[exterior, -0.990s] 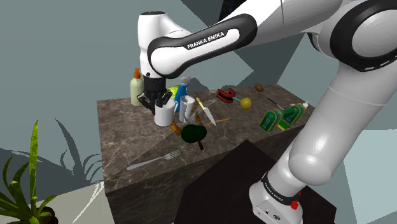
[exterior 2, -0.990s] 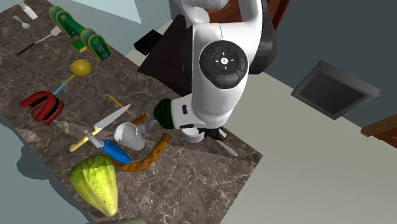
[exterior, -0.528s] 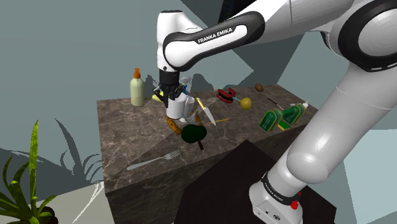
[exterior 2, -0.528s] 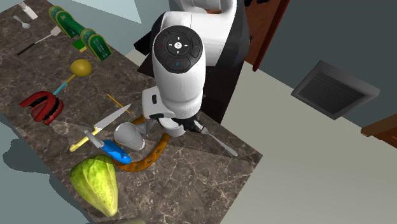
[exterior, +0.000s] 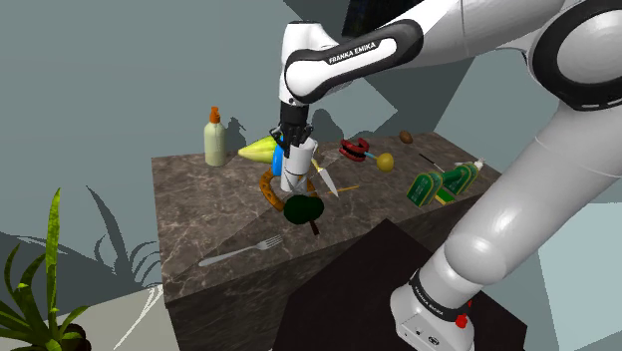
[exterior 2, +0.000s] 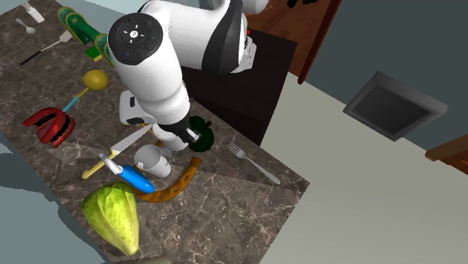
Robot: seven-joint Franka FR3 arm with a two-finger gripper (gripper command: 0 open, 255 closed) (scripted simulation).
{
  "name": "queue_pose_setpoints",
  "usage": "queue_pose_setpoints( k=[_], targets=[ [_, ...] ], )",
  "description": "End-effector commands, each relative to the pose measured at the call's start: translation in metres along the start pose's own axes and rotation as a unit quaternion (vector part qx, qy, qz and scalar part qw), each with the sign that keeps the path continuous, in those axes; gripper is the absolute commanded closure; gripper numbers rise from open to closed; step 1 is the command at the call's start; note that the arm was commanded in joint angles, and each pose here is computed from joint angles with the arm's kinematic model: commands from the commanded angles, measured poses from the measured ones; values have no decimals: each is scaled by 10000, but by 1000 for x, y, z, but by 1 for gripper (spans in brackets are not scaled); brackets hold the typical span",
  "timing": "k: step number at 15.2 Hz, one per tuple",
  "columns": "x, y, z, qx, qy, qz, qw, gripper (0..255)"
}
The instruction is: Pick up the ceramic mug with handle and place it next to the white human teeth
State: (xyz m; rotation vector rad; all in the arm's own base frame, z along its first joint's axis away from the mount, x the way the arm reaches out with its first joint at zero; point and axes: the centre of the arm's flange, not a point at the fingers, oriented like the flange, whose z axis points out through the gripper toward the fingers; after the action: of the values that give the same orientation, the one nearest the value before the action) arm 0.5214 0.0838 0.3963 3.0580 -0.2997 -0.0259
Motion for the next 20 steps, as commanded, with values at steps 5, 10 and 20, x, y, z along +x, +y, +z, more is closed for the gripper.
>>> queue_pose_setpoints(
  k=[5,10,20],
  targets=[
    [20,79,4,1,0,-6,10000,255],
    [38,143,8,1,0,-6,10000,255],
    [75,269,17,1,0,-6,10000,255]
  ],
)
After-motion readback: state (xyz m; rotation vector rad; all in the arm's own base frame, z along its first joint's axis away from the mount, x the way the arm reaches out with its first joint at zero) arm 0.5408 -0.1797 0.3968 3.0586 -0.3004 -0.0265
